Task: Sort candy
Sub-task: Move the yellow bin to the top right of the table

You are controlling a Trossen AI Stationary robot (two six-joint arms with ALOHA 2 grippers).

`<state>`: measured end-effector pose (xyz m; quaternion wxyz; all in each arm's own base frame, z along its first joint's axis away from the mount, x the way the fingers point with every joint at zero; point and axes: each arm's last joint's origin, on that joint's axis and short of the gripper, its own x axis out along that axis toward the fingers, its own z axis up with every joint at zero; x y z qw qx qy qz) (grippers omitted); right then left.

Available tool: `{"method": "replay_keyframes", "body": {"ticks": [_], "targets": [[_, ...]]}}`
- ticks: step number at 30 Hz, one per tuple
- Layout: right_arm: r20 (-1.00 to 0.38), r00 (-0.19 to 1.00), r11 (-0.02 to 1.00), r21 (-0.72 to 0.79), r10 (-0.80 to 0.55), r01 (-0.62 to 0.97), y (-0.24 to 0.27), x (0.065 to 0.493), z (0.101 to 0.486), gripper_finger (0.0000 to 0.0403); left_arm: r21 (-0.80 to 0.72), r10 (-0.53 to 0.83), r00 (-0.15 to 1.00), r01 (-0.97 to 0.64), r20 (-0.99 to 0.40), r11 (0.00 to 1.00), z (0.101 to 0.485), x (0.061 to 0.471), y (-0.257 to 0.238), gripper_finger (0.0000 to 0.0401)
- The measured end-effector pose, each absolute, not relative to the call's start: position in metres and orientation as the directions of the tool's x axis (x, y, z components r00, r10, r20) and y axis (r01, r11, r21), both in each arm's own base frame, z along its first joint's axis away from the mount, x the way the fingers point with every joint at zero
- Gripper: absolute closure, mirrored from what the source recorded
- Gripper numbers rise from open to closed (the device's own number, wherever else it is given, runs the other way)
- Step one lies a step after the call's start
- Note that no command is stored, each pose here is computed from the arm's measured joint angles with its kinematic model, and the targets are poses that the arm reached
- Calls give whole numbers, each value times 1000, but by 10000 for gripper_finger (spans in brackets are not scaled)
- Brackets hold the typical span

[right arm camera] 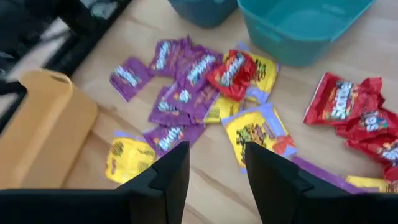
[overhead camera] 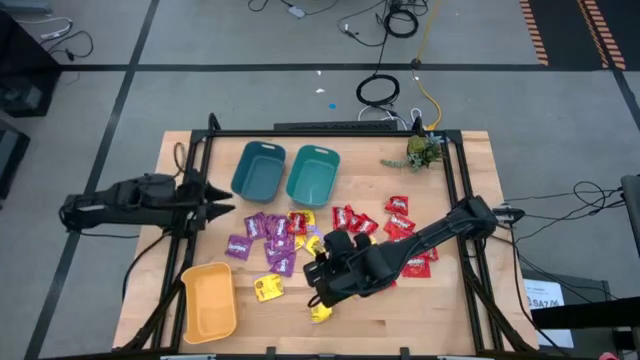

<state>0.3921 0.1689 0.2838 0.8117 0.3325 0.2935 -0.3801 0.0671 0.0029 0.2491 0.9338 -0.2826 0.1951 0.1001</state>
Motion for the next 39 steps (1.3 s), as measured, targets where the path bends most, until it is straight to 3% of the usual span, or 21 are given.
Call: {"method": "replay_keyframes", "body": {"ticks": [4,8,12,18,25,31,39], "targets": [[-764,500,506,267,-408,820,171,396,270,257,-514,-41,779,-372,-626,773,252,73,0,143],[-767,490,546,222,-414,808,172,397,265,257,-577,-96,718,-464,-690,672,242,89,-2,143],[-766,490,588,184,-416,787,171,397,265,257,-565,-140,647,-515,-749,644,234,97,-3,143],[-767,490,651,126,-415,748,172,397,265,257,-597,-350,491,-559,-798,576,231,96,-12,160],[-768,487,682,91,-416,726,171,397,265,257,-551,-423,354,-559,-834,619,237,98,-27,195],[-771,476,681,76,-423,728,170,396,265,257,-509,-449,246,-510,-859,694,236,104,-43,203],[-771,477,664,95,-422,742,170,396,265,257,-372,-370,98,-453,-924,810,221,113,-64,203]]}}
